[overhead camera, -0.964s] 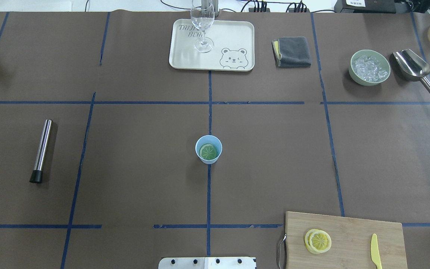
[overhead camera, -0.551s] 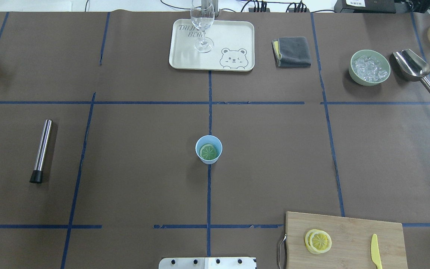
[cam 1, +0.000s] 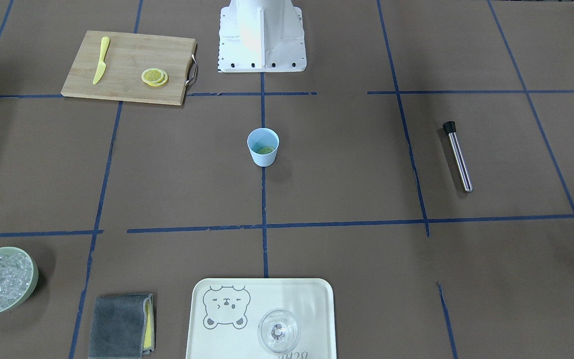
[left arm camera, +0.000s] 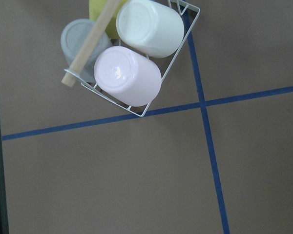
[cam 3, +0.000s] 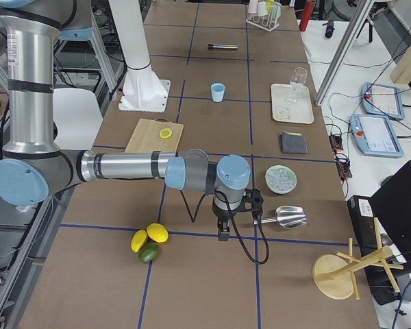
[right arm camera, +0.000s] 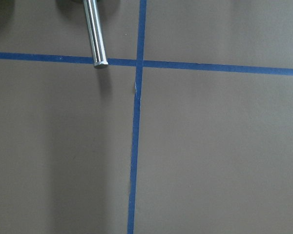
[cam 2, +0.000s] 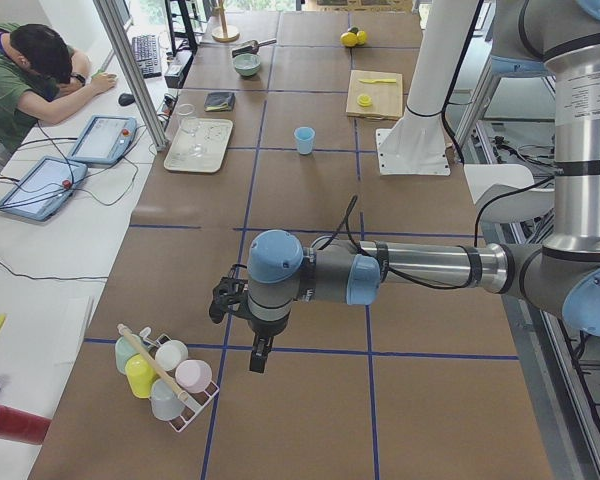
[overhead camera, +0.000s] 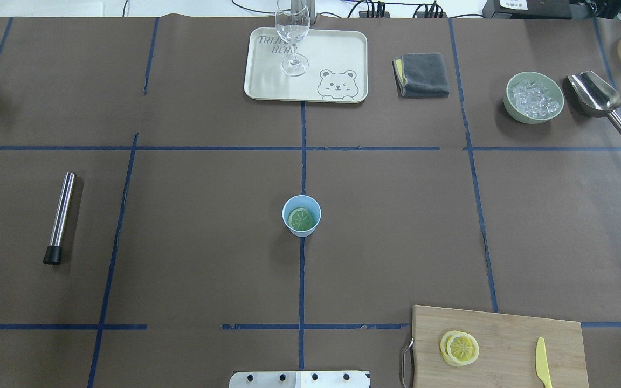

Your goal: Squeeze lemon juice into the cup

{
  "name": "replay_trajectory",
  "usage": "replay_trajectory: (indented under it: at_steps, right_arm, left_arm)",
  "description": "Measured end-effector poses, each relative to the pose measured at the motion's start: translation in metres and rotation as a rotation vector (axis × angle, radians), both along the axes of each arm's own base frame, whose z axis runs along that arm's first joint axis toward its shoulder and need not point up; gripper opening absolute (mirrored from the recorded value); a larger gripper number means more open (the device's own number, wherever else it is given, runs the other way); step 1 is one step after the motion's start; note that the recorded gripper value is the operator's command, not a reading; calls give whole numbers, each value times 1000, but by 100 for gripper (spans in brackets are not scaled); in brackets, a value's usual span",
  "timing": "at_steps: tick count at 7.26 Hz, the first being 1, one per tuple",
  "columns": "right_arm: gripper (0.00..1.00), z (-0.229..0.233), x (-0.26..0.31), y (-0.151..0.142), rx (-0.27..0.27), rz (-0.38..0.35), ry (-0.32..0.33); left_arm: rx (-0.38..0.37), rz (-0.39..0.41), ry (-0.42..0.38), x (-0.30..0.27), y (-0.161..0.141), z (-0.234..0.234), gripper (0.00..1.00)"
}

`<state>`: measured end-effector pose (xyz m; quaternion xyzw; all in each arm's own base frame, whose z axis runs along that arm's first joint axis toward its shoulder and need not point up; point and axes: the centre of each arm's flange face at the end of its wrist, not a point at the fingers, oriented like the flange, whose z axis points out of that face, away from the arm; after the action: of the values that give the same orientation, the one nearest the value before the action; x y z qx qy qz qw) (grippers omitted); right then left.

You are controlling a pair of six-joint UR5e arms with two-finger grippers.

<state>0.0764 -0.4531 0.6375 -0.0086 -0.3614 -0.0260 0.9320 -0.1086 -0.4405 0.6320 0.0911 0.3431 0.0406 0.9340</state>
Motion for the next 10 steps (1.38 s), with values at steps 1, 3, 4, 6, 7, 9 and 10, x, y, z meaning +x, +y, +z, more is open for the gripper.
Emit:
replay_trajectory:
  at_steps: [1,3,4,6,7,9,10]
  right_arm:
    - [100,0,0,0,1,-1,0]
    - [100,-3,-1,0,7,-3,-3]
    - [100,-3,-1,0,9,-5,-4]
    - [100,-3,-4,-1,9,-9,-4]
    - [100,-3,-5,-1,9,-12,-5]
    - [100,-3,-6,-1,7,-15,-5]
    - [100,-3,-6,-1,7,-15,-5]
  left_arm:
    - [-2,3,25,2,2,0,100]
    - [-18,11,42,5,7,7,100]
    - [-31,13,41,6,14,14,100]
    - [-37,16,42,7,22,20,100]
    - [-39,17,45,8,22,20,100]
    - [-41,17,47,8,23,22,100]
    - [-41,17,48,8,23,22,100]
